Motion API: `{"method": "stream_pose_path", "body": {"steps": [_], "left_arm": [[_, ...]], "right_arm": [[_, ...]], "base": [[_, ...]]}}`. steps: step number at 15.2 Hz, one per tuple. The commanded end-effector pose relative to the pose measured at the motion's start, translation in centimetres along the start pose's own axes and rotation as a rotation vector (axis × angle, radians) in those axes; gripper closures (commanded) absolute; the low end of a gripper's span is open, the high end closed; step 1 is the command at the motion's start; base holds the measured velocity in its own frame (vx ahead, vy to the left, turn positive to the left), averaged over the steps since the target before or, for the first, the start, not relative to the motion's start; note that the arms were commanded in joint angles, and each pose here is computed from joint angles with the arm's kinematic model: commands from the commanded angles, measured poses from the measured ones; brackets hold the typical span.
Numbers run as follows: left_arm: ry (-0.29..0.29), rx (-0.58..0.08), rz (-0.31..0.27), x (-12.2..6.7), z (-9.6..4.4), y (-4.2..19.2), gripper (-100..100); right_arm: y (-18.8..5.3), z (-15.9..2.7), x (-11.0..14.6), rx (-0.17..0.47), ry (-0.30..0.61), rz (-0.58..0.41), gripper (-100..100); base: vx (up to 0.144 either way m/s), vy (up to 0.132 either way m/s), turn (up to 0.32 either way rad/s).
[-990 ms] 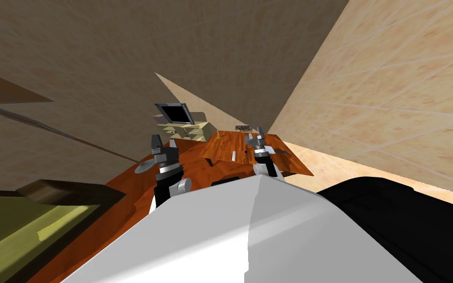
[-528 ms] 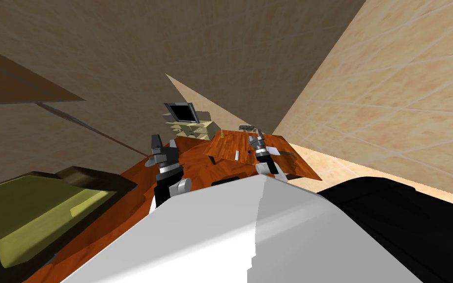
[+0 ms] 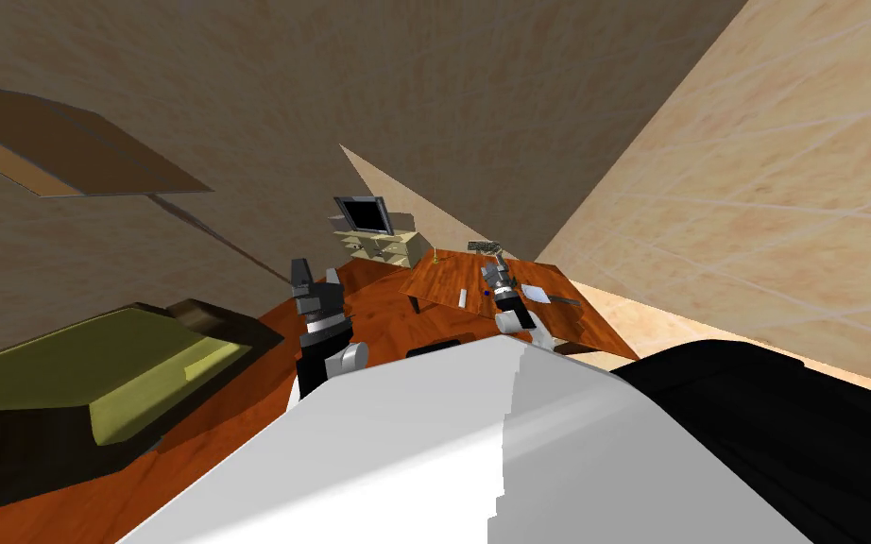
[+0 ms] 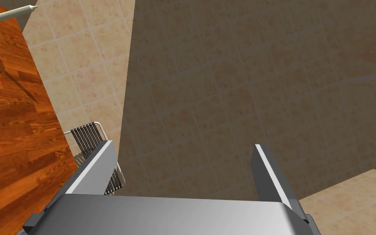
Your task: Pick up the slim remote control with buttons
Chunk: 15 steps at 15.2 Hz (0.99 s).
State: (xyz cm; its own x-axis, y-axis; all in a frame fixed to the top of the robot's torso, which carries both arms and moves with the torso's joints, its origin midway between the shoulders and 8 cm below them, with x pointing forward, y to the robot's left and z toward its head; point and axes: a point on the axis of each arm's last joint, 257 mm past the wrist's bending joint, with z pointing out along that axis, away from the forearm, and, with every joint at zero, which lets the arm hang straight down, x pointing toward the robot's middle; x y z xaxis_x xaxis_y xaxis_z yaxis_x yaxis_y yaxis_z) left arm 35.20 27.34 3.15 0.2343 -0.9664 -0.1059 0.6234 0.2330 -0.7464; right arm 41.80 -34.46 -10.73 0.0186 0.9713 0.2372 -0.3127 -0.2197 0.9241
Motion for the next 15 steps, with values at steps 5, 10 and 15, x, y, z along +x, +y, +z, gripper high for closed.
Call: {"method": "stream_pose_path", "body": {"steps": [5,10,15], "left_arm": [[0.0,0.0,0.0,0.0,0.0,0.0,0],[0.0,0.0,0.0,0.0,0.0,0.0,0],[0.0,0.0,0.0,0.0,0.0,0.0,0]], "right_arm": [[-2.4,-0.1,-3.7,0.077,-0.071,0.082,-100],[-5.5,-0.8,-8.5,0.159,-0.178,0.183,-100],[-8.6,-2.3,-13.5,0.233,-0.309,0.293,-100]], "base": [[-0.014,0.043,0.134],[-0.011,0.048,0.18],[0.001,0.034,0.174]]}}
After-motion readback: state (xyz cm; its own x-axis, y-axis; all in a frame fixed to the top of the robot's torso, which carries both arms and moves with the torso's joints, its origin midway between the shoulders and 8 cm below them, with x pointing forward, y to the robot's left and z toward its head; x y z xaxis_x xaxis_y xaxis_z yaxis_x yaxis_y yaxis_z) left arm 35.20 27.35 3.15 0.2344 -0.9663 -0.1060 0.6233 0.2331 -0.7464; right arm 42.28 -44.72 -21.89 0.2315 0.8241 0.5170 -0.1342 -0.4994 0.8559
